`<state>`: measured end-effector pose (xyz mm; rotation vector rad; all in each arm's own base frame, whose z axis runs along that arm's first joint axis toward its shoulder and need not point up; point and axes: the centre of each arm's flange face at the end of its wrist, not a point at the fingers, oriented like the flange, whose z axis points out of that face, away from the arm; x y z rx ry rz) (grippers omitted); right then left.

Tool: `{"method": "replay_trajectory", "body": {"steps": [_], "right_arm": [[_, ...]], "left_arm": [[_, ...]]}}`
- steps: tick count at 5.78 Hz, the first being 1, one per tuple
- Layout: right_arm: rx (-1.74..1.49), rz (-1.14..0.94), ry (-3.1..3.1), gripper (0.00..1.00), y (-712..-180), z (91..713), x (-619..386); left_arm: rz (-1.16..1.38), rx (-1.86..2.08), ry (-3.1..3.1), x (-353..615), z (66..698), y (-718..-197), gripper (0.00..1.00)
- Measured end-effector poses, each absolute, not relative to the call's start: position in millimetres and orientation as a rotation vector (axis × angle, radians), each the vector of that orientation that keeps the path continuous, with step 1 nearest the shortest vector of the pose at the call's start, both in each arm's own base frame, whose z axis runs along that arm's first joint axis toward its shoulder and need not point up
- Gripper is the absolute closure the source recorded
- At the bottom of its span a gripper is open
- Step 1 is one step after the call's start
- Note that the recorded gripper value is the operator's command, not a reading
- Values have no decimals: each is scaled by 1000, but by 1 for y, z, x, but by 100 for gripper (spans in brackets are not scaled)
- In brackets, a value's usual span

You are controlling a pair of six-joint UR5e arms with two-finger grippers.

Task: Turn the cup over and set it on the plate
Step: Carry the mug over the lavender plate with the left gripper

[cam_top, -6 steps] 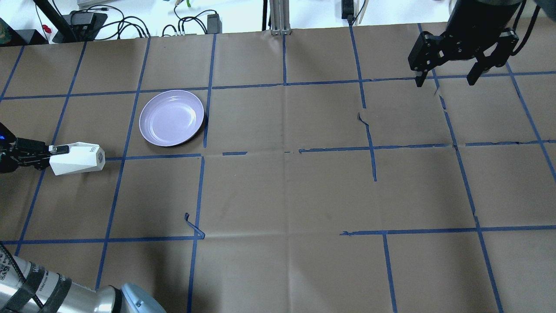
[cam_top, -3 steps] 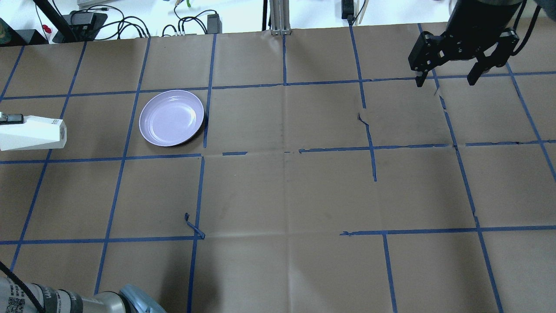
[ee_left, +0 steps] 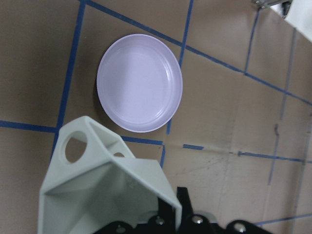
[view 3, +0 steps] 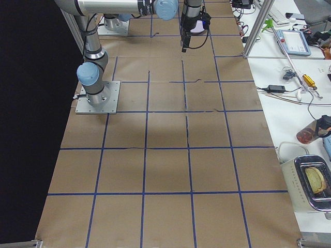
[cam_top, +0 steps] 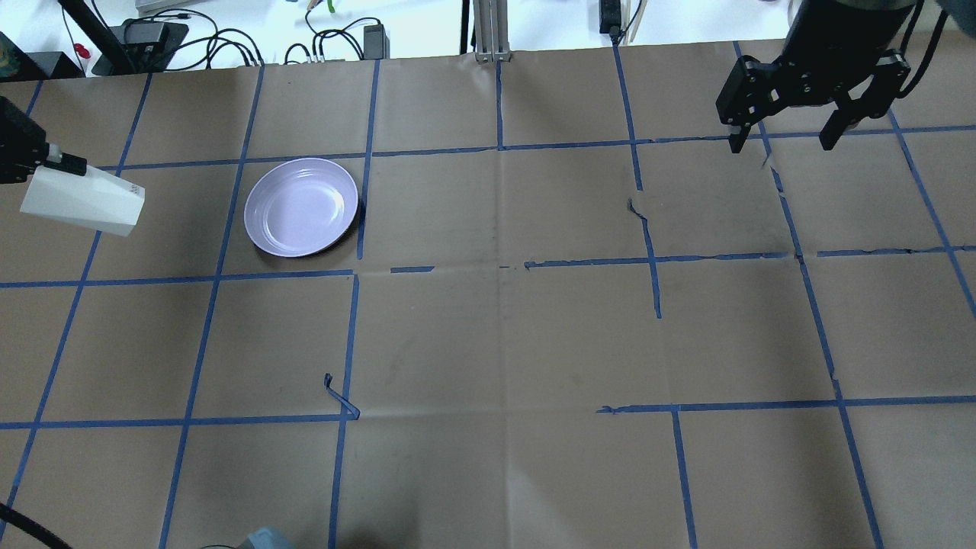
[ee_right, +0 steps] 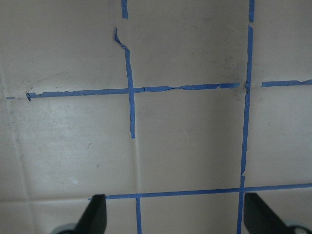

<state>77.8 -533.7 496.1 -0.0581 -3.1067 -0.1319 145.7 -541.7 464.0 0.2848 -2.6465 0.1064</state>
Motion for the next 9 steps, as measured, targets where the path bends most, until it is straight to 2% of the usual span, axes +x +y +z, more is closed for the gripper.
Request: {"method": "replay_trajectory", "body": {"steps": [1,3,5,9], "right_arm": [[-58,-132,-3107,0,-534,496,78],[-58,-132,-3107,0,-534,496,78],[-58,-132,-3107,0,-534,496,78],[-58,-132,-3107,0,-534,496,78]], "left_arm": [[111,241,-2812,73,472,-567,100],[140,119,-3059,-58,474,-579,100],[190,63,-3123,-87,443,-587,100],[334,64,-3152,-83,303,-630,100]]}}
